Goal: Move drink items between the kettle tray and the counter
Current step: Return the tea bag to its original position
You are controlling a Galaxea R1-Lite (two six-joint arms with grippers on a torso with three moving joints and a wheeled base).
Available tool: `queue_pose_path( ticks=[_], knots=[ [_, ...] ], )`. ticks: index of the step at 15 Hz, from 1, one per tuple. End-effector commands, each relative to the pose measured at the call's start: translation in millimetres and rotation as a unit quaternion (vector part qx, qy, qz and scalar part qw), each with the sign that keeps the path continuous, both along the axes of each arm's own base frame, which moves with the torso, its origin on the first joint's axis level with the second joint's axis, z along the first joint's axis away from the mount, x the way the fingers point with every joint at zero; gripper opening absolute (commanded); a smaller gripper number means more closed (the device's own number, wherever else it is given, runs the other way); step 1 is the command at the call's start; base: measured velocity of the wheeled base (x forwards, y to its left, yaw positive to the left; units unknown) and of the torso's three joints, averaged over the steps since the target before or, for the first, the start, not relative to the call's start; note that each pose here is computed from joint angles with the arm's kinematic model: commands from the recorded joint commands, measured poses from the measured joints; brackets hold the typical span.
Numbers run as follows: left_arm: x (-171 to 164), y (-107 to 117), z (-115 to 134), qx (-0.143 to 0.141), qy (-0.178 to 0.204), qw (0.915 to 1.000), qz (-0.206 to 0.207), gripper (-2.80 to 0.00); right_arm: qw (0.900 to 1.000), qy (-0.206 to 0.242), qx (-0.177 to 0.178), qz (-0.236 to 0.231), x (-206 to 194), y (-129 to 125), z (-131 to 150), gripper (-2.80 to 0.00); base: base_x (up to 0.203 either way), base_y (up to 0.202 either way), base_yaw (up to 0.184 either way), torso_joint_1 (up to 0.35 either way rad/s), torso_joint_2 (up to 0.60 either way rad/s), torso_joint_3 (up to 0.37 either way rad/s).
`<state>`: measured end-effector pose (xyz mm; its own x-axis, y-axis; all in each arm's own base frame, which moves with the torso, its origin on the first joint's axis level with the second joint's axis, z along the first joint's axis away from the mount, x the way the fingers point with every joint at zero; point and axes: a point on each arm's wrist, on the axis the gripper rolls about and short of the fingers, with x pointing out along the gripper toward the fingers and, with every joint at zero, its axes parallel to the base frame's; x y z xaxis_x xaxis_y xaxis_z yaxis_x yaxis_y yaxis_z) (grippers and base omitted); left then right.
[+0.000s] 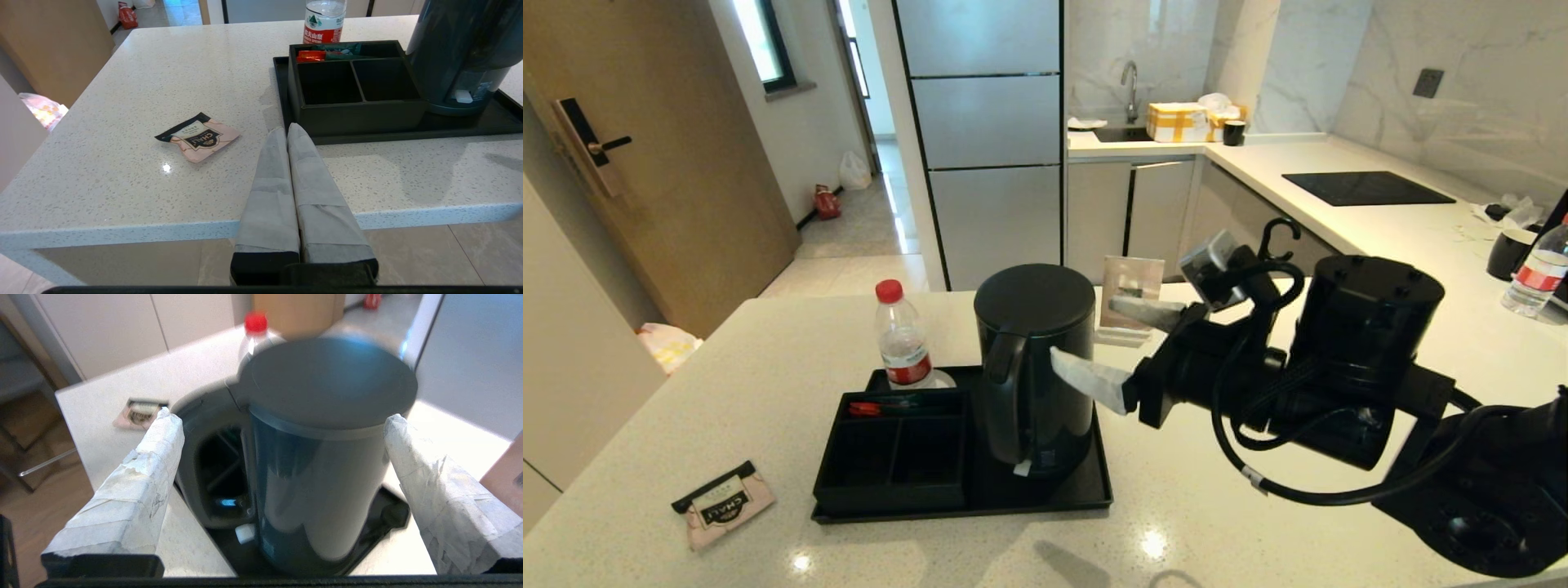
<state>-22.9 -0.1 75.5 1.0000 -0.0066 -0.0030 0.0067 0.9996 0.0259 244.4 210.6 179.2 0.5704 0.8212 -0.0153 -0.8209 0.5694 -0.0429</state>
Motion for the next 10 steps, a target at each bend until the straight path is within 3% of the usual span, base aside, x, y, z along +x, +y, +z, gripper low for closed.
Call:
queue_pose_path(
  ticks=[1, 5, 6, 8, 10],
  knots=[
    [-0.1, 0.0, -0.1, 0.0, -0.001, 1.0, -0.001, -2.8, 0.999, -0.024, 0.019, -0.01, -2.0, -10.8, 19.3, 0.0, 0.0, 0.0, 0.0, 0.0, 0.0, 0.0],
    [-0.1, 0.0, -0.1, 0.0, -0.001, 1.0, -0.001, -2.8, 0.991, -0.081, 0.094, -0.054, -21.8, -57.7, 90.4, 0.0, 0.0, 0.0, 0.0, 0.0, 0.0, 0.0],
    [-0.1, 0.0, -0.1, 0.0, -0.001, 1.0, -0.001, -2.8, 0.987, -0.08, 0.119, -0.072, -22.3, -68.8, 111.8, -2.8, 0.0, 0.0, 0.0, 0.0, 0.0, 0.0],
    [-0.1, 0.0, -0.1, 0.0, -0.001, 1.0, -0.001, -2.8, 0.984, -0.051, 0.138, -0.102, -21.2, -77.8, 128.5, -2.8, 0.0, 0.0, 0.0, 0.0, 0.0, 0.0],
    [-0.1, 0.0, -0.1, 0.0, -0.001, 1.0, -0.001, -2.8, 0.982, -0.006, 0.129, -0.141, -15.8, -73.2, 130.3, -2.8, 0.0, 0.0, 0.0, 0.0, 0.0, 0.0]
  ],
)
